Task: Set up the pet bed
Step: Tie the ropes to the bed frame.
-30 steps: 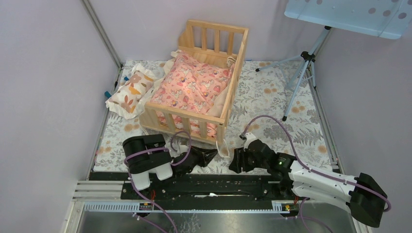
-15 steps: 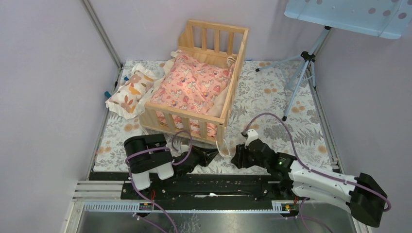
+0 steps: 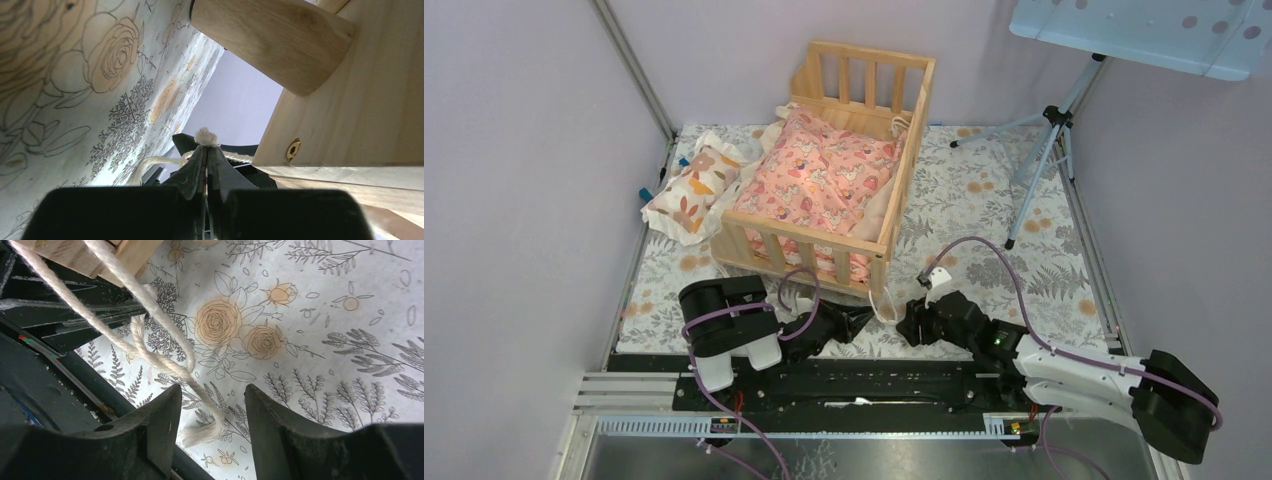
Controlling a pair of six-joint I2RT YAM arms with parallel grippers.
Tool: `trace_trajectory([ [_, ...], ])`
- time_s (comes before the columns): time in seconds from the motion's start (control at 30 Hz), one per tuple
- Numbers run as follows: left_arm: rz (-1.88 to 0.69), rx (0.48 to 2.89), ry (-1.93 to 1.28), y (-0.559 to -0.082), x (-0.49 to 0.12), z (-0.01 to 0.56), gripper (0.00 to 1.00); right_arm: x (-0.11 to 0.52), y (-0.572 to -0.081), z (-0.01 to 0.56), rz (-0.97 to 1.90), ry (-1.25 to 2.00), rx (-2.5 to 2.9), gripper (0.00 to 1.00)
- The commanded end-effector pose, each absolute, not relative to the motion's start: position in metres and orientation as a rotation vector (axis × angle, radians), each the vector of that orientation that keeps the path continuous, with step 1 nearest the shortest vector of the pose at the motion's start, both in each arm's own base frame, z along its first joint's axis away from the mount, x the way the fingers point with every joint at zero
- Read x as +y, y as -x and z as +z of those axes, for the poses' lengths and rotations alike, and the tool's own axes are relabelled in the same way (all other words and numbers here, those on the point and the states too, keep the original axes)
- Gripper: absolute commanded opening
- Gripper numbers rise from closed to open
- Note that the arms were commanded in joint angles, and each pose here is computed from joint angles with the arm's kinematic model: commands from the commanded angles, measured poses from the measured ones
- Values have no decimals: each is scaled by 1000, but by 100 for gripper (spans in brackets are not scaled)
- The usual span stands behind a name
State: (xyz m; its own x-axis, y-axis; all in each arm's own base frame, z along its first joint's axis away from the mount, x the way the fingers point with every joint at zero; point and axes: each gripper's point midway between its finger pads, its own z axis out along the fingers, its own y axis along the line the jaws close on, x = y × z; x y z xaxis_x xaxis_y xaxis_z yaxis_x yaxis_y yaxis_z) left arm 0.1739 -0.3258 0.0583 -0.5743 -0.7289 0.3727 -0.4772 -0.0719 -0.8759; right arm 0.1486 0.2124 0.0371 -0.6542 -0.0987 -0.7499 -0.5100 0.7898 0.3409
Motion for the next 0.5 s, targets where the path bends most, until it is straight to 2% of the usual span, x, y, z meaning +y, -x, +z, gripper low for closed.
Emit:
trace_trajectory([
  [0.0,-2082,1717,1352,-180,-333,131,0,234,-153,48,767,507,2155,57],
  [0.17,-2082,1720,1353,-179,-331,131,0,236,-154,37,724,519,2218,51],
  [0.47,-2056,1758,1330,-170,-318,128,0,221,-164,48,662,338,2239,0],
])
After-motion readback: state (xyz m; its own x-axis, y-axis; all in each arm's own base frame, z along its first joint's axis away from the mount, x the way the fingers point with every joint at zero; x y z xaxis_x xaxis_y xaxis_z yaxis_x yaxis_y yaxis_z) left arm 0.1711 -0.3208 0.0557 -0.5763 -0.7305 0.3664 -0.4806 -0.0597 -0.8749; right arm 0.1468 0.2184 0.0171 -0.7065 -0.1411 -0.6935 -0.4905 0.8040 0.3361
